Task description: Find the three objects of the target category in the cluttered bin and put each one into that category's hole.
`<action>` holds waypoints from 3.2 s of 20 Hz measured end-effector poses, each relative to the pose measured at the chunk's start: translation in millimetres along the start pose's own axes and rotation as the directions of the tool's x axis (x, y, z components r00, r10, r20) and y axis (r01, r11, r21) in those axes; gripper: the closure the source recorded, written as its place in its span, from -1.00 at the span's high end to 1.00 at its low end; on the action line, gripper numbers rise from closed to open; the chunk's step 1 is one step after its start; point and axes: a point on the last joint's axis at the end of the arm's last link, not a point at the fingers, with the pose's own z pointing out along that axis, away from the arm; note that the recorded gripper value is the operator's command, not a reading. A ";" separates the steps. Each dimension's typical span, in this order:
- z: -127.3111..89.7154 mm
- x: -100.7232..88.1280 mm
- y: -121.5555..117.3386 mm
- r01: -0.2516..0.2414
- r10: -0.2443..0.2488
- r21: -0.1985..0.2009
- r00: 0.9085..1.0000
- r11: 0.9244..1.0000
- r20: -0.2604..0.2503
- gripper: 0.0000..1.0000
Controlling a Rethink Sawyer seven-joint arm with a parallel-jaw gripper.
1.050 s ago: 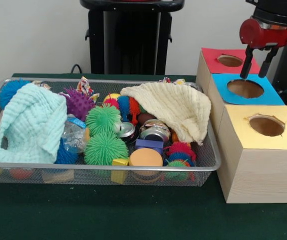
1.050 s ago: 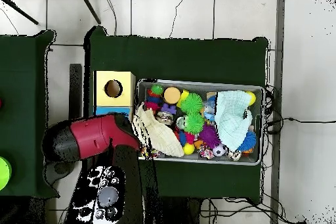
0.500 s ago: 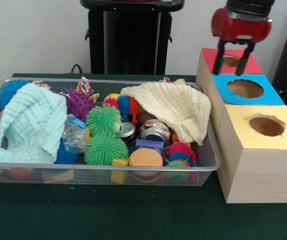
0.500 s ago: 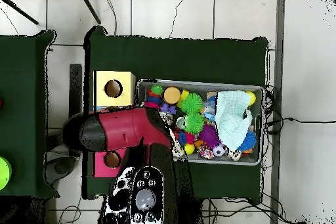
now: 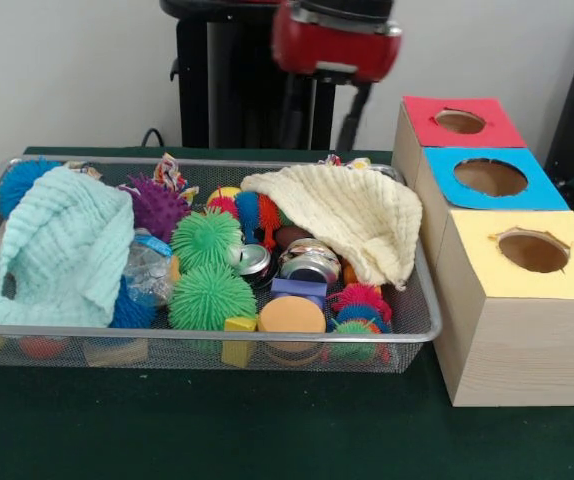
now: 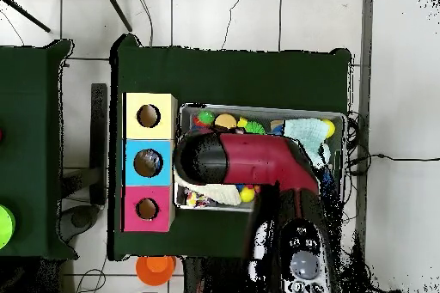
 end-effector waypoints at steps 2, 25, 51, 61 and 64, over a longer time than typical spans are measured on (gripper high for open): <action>4.5 2.3 -26.9 -0.020 0.020 0.000 1.000 1.000 0.000 1.00; 72.5 44.5 -125.8 0.135 -0.137 -0.036 0.989 0.990 -0.059 1.00; 135.3 75.7 -127.1 0.426 -0.432 -0.093 0.899 0.900 -0.065 1.00; 167.3 84.1 -102.6 0.437 -0.451 -0.157 0.890 0.886 -0.065 1.00; 166.5 79.1 -108.1 0.441 -0.452 -0.140 0.890 0.887 -0.061 1.00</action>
